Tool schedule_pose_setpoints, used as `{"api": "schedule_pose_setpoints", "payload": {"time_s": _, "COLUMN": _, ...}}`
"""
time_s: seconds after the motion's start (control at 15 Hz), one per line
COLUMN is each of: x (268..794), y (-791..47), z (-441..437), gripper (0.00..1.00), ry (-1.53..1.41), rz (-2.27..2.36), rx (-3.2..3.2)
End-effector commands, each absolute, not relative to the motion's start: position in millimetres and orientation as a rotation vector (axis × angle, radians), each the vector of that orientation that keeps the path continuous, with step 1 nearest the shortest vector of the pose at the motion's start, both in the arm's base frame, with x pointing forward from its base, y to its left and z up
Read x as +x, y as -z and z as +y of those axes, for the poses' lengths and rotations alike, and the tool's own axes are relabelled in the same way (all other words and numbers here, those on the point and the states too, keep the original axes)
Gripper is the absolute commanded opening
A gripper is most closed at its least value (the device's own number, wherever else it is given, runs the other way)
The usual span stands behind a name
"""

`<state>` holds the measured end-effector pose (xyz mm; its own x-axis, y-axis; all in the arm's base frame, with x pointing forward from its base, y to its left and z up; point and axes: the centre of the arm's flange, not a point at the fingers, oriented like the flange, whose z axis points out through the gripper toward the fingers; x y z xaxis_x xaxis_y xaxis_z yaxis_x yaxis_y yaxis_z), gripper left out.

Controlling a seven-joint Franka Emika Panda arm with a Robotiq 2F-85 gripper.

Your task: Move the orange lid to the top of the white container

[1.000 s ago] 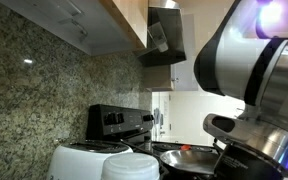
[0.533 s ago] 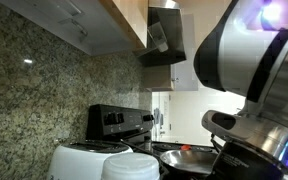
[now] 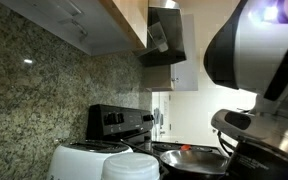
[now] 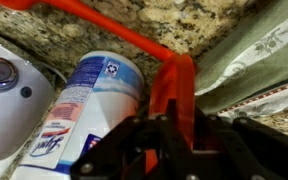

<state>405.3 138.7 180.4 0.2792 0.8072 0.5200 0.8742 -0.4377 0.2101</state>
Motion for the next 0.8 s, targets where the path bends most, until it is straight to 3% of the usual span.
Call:
{"api": "schedule_pose_setpoints", "payload": {"time_s": 0.0, "x": 372, "y": -195, "z": 118, "gripper": 0.04, "ry": 0.855, "rz": -1.598, "rx": -2.397}}
{"api": "schedule_pose_setpoints", "payload": {"time_s": 0.73, "x": 370, "y": -239, "z": 89, "gripper": 0.04, "ry": 1.085, "rz": -1.668, "rx": -2.286}}
